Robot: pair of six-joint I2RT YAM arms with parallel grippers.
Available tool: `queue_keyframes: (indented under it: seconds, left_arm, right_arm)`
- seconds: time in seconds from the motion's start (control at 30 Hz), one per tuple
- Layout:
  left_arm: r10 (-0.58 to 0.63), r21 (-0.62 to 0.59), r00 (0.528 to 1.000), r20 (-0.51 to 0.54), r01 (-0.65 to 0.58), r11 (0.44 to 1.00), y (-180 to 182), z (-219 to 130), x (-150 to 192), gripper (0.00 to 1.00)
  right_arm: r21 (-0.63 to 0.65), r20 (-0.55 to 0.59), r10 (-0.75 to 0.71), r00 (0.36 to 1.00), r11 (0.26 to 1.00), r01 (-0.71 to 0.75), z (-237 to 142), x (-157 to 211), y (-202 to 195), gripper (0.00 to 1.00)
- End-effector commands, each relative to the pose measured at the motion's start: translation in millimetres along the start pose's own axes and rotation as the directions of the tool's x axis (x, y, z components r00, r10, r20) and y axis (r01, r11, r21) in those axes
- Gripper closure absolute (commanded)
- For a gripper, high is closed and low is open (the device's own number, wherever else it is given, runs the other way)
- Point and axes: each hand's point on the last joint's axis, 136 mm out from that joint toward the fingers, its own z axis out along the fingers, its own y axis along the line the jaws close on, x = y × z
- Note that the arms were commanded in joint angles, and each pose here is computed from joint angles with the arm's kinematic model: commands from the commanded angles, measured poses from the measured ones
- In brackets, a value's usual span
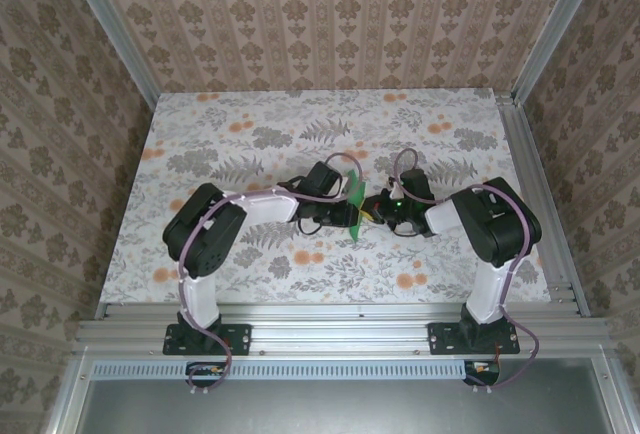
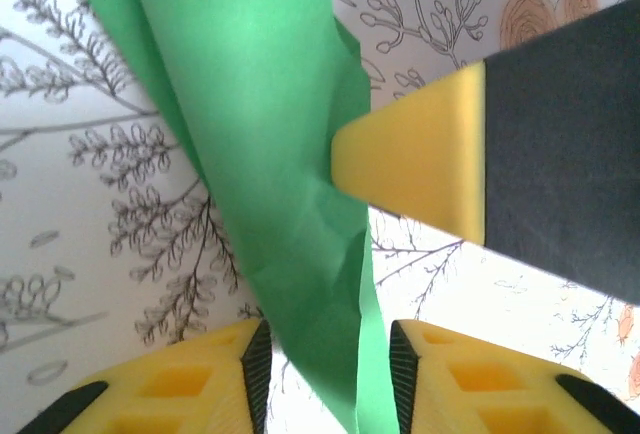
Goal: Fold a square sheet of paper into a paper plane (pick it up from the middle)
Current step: Fold the wing for the fifth time at the center of the table.
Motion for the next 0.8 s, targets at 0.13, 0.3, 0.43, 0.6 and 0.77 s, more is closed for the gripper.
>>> queue_keyframes:
  seconds: [0.13, 0.3, 0.43, 0.6, 0.77]
  left_arm:
    - [0.004, -0.099, 1.0, 0.013, -0.002, 0.995, 1.4, -13.0, 21.3, 0.57]
    - [0.012, -0.099, 1.0, 0.006, -0.012, 0.995, -3.6, -5.2, 22.1, 0.56]
    - [0.022, -0.108, 1.0, -0.006, -0.023, 0.994, -4.9, 0.9, 21.2, 0.57]
    - [0.044, -0.115, 0.999, -0.024, -0.046, 0.992, -7.8, 8.1, 20.0, 0.6]
    - [0.067, -0.163, 0.996, -0.06, -0.076, 0.984, -3.0, 13.9, 26.3, 0.64]
  right_arm:
    - [0.019, 0.029, -0.011, 1.0, 1.0, 0.01, -6.7, -1.4, -1.5, 1.0]
    - [0.022, 0.031, -0.013, 0.999, 1.0, 0.012, -8.0, -0.6, -1.2, 1.0]
    - [0.027, 0.033, -0.015, 0.999, 1.0, 0.014, -9.4, 0.4, -2.3, 1.0]
    - [0.032, 0.034, -0.013, 0.999, 0.999, 0.011, -10.1, 0.8, -4.0, 1.0]
    - [0.031, 0.038, -0.013, 0.999, 0.999, 0.012, -11.0, 0.8, -3.5, 1.0]
